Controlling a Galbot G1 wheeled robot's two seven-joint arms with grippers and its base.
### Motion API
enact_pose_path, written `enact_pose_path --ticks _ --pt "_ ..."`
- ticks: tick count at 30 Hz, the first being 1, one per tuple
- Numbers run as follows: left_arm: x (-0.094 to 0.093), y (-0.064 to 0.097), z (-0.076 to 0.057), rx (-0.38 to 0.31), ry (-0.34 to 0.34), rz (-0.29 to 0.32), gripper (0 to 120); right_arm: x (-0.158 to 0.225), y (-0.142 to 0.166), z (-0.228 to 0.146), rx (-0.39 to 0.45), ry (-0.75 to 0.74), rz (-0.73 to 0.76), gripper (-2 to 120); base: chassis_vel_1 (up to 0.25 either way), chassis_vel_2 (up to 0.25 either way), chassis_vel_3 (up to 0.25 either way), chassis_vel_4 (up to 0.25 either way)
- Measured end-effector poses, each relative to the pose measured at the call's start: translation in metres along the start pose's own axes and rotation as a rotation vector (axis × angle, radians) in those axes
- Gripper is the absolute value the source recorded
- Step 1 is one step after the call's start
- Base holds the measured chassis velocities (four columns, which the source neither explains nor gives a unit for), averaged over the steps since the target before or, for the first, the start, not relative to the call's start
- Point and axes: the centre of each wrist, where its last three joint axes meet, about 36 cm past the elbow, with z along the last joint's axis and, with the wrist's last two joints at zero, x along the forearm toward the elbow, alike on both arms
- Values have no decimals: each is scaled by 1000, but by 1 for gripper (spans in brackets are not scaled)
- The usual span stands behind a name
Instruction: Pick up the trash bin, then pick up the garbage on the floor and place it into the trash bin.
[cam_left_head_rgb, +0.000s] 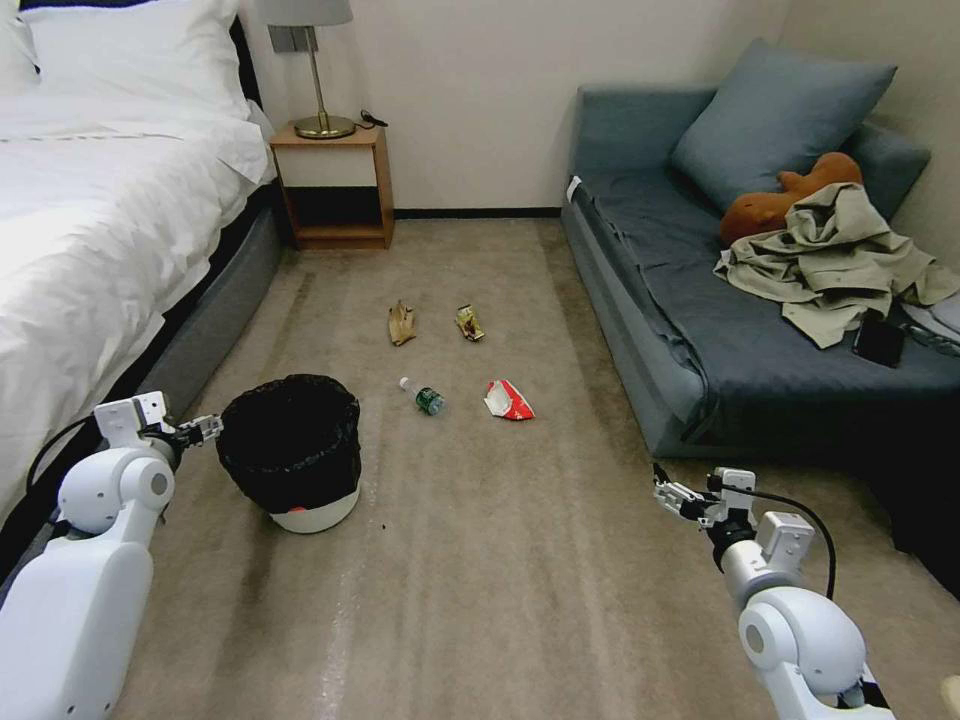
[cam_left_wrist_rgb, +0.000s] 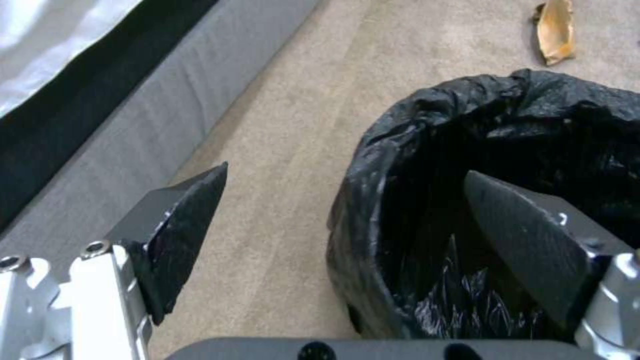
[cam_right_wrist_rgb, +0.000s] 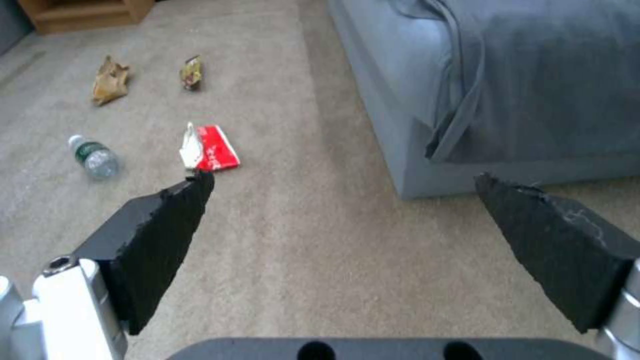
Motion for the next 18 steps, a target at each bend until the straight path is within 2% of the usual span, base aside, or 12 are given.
enact_pose_path --ticks 5,8,18 --pt "-12 -10 3 -20 16 -1 91 -3 -2 4 -1 6 5 100 0 0 0 0" --pt "-26 -17 9 -35 30 -14 91 -8 -2 11 0 14 8 100 0 0 0 0" --pt "-48 -24 27 -51 68 -34 91 -18 2 23 12 34 4 100 0 0 0 0"
